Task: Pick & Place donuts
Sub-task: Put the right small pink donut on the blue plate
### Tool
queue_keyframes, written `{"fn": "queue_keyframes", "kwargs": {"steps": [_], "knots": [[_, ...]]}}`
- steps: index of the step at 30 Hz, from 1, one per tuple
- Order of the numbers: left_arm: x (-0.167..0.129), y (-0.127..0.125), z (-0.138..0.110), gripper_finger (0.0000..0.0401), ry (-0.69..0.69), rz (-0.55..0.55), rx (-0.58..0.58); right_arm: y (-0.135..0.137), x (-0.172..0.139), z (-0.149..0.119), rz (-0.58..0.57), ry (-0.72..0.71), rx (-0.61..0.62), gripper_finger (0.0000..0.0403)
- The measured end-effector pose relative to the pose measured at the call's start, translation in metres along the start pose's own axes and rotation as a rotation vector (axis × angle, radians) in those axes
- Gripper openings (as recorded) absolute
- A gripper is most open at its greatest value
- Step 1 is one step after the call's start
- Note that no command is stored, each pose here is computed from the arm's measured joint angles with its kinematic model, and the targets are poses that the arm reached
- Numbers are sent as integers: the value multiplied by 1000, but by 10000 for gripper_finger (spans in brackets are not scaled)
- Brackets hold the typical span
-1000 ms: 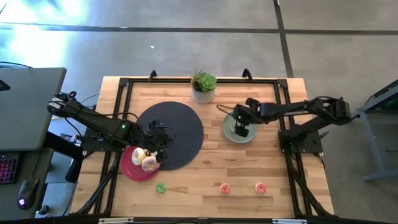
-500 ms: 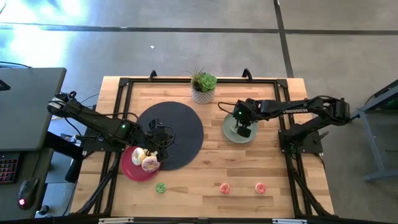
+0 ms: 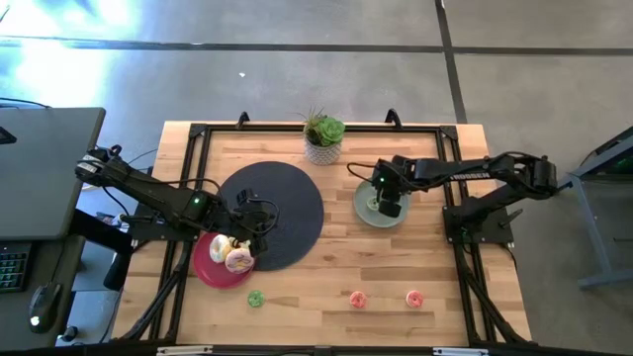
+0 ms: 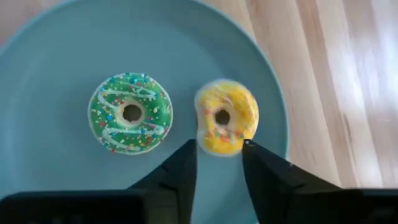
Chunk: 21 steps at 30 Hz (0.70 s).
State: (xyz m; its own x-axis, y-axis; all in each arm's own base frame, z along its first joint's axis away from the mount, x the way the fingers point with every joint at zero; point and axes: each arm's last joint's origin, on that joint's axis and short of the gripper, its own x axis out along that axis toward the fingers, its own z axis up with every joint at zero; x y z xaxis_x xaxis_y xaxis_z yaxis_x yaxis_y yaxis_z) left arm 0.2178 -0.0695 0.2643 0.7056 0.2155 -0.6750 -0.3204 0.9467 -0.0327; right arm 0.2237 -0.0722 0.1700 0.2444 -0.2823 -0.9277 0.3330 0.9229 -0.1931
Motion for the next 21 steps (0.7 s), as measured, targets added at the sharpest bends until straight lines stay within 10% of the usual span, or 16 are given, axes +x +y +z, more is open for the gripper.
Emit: {"fn": "queue_keyframes", "kwargs": {"steps": [13, 21], "knots": [[0, 0, 0, 117, -9, 15, 2, 25, -25, 6, 89, 80, -42, 176], [0, 0, 0, 117, -9, 15, 4, 89, -68, -6, 258, 196, -19, 168]]}}
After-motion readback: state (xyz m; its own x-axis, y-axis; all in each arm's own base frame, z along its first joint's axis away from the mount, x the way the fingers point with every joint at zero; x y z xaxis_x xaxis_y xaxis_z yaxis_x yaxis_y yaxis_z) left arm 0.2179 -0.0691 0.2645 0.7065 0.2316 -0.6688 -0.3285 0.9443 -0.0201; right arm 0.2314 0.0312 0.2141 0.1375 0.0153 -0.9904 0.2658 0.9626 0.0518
